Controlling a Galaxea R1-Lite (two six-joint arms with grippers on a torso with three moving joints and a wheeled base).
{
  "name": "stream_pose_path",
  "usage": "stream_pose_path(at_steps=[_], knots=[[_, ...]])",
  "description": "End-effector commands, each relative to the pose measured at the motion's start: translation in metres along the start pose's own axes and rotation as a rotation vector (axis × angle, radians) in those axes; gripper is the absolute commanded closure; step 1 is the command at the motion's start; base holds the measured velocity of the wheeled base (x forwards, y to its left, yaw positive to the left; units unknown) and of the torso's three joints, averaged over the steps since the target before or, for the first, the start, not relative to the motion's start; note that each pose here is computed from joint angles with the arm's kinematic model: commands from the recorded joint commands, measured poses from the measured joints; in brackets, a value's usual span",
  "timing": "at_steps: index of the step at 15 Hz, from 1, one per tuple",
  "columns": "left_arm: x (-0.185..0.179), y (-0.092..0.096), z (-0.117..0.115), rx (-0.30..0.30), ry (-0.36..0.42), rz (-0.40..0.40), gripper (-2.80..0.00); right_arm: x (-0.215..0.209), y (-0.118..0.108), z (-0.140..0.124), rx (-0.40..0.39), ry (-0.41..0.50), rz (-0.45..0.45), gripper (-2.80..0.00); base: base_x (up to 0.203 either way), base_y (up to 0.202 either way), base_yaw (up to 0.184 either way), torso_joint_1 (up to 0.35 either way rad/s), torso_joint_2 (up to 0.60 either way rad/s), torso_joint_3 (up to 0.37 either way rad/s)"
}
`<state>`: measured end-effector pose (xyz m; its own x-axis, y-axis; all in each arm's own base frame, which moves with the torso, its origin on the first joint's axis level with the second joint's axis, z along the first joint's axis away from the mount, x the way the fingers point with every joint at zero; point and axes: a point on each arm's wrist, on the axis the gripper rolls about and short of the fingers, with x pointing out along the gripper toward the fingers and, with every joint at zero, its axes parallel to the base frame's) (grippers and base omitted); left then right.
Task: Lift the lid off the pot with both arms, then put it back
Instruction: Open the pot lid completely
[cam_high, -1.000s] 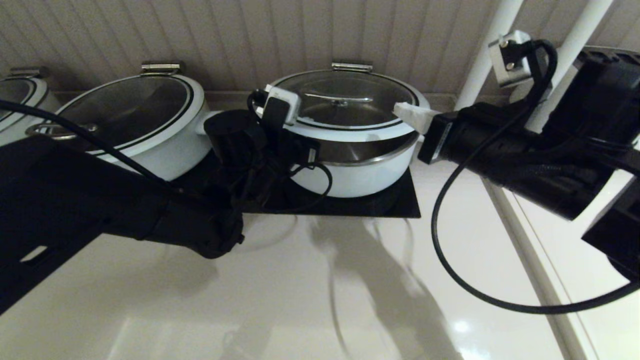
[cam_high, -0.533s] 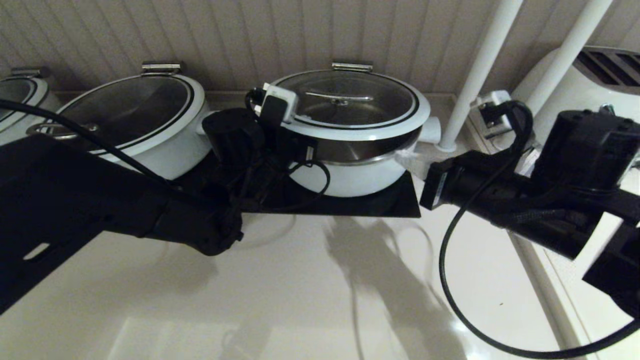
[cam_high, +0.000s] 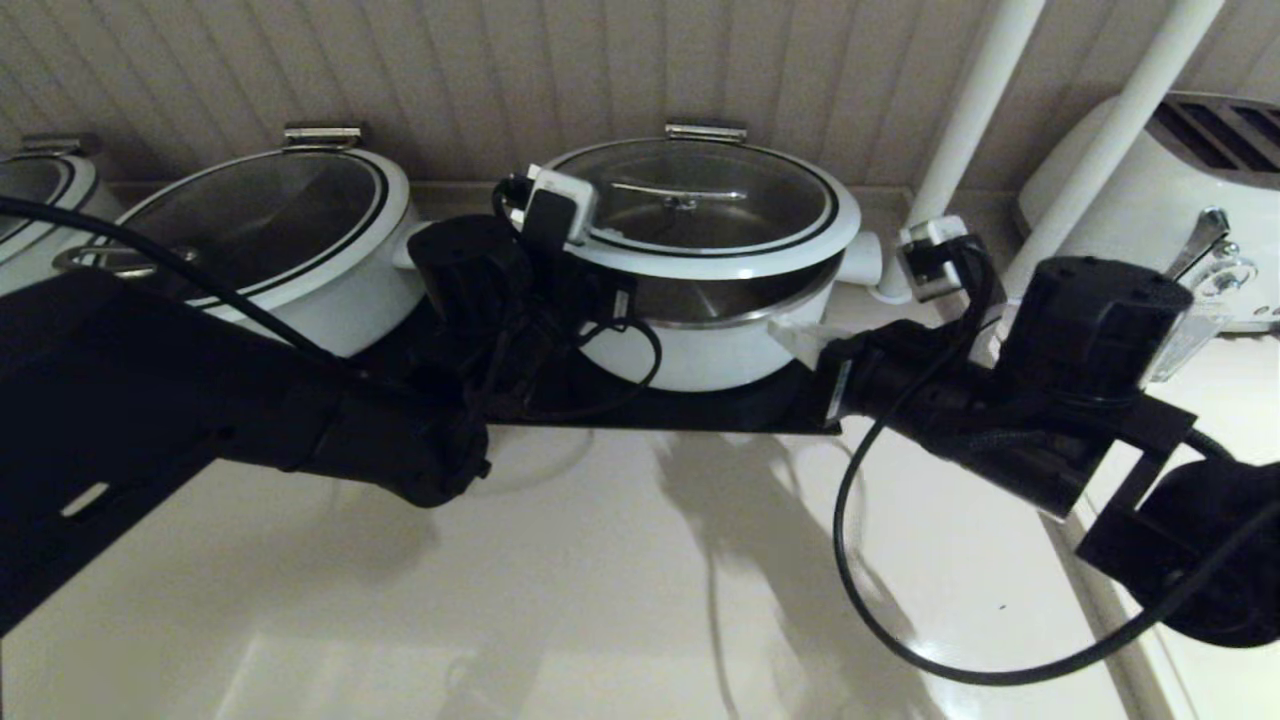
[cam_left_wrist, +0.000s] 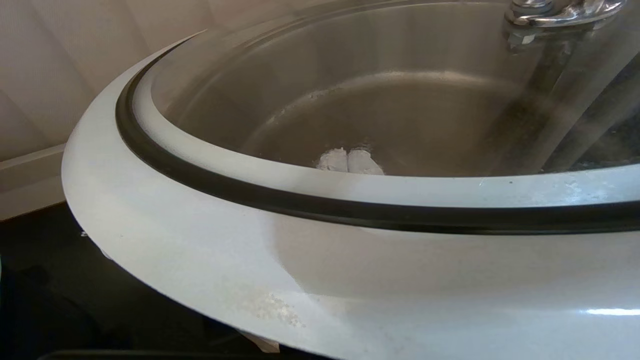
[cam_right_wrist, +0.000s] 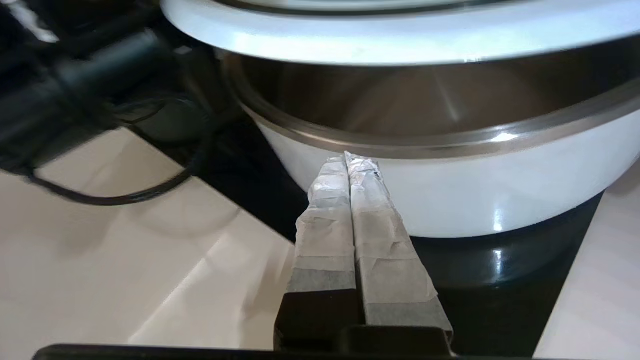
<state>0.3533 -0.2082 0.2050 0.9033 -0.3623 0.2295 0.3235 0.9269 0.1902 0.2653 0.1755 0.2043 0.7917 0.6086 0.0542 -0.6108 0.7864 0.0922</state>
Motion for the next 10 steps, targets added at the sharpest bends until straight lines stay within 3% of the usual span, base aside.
stream_pose_path(at_steps=[1, 10], knots=[[0.0, 0.0, -0.001, 0.002, -0.003, 0.0, 0.0, 0.01, -0.003, -0.011, 0.002, 0.024, -0.006, 0.0, 0.0, 0.0, 0.0, 0.0, 0.0, 0.0], [0.003, -0.001, 0.0, -0.001, -0.012, 0.002, 0.0, 0.039, -0.01, -0.004, -0.006, -0.033, -0.031, 0.0, 0.0, 0.0, 0.0, 0.0, 0.0, 0.0]])
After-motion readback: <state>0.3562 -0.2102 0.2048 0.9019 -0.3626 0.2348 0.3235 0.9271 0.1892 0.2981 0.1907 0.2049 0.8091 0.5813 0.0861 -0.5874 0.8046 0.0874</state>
